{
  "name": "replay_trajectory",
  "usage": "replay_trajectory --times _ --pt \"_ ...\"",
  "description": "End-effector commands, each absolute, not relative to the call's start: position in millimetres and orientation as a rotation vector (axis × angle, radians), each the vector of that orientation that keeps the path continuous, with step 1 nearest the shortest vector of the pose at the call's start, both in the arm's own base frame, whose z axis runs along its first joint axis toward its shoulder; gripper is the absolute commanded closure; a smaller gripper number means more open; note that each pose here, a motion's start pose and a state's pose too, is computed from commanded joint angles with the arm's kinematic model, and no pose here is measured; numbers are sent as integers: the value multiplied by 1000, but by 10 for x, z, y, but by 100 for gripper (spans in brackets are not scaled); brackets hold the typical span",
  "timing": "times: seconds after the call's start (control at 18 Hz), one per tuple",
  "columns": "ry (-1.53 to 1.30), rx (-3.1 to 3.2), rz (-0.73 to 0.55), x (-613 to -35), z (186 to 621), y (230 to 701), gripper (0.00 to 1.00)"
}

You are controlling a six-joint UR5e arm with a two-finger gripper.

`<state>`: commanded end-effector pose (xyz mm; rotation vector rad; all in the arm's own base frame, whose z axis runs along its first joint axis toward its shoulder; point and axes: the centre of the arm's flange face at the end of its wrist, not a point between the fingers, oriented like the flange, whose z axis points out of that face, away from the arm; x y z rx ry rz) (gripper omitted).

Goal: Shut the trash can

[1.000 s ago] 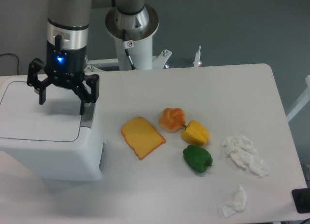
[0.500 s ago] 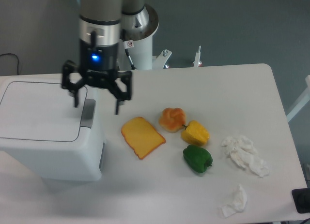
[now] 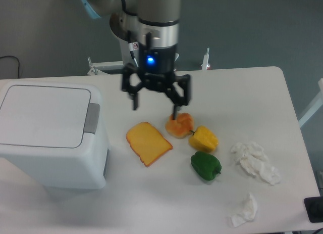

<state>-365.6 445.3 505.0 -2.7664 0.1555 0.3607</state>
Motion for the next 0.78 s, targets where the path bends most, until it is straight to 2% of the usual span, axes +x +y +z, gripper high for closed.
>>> replay_trajectory --times 0.17,0.33,0.56,0.78 --pt "304 -2875 457 -3836 4937 4316 0" --pt "510 -2961 483 -3914 4866 4192 0" --pt "704 -2998 437 -4030 4865 3944 0" --pt "826 -3021 363 -4221 4981 3417 0"
